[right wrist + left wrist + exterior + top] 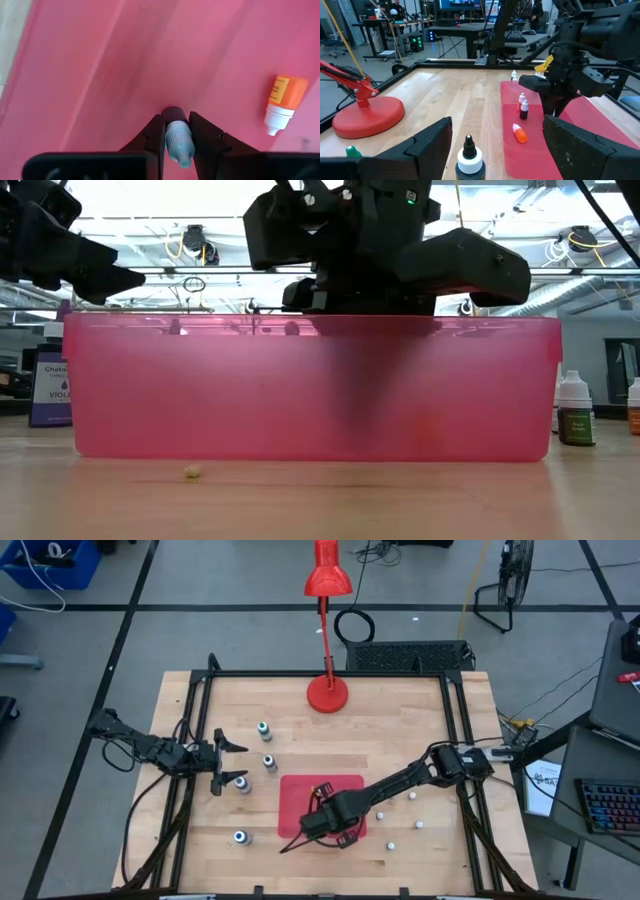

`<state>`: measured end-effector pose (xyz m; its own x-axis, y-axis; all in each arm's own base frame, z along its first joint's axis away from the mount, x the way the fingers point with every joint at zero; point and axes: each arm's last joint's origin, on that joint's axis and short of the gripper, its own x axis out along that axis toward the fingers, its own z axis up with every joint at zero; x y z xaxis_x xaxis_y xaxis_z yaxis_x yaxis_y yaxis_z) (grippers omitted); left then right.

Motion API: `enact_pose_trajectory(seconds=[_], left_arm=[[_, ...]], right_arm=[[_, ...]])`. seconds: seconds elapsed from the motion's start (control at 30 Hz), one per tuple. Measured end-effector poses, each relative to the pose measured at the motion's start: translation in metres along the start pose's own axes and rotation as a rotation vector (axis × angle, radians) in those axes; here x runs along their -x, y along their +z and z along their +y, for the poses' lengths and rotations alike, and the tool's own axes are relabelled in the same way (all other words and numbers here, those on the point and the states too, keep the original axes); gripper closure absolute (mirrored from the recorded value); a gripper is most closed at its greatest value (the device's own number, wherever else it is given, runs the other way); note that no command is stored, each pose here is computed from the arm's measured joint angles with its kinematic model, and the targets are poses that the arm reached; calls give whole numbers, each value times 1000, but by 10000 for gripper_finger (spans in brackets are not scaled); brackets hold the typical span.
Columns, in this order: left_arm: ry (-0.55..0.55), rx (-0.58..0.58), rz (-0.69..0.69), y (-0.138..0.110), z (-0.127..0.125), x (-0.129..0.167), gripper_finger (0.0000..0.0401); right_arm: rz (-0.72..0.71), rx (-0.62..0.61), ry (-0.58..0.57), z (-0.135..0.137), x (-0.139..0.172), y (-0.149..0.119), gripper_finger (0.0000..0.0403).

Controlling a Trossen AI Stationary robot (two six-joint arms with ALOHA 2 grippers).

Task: Pick & Place food coloring
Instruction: Put the small purple food coloring bottle into the pink container, then put the small blue food coloring bottle into the pink container

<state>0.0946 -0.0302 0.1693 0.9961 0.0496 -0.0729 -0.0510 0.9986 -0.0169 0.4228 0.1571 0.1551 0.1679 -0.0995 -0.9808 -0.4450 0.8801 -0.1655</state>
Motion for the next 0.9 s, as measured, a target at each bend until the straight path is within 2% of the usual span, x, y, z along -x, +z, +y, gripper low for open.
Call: enact_pose_trajectory(seconds=[0.17,0.37,0.5,0.6,0.77,0.9], left_arm=[[0,0,0,0,0,0,96],[0,0,0,0,0,0,96],[0,0,0,0,0,0,96],[0,0,0,0,0,0,96],[0,0,0,0,0,0,96],[0,0,0,0,0,0,96]], right_arm=[[-6,-3,-1,0,-1,0,343],[3,-27,7,3,2,-2,237],[-24,-58,-6,2,14,-2,194],[-52,-79,-6,1,28,-3,183],[-119,-113,-5,4,60,-7,187],[-135,-171,4,9,97,-20,192]])
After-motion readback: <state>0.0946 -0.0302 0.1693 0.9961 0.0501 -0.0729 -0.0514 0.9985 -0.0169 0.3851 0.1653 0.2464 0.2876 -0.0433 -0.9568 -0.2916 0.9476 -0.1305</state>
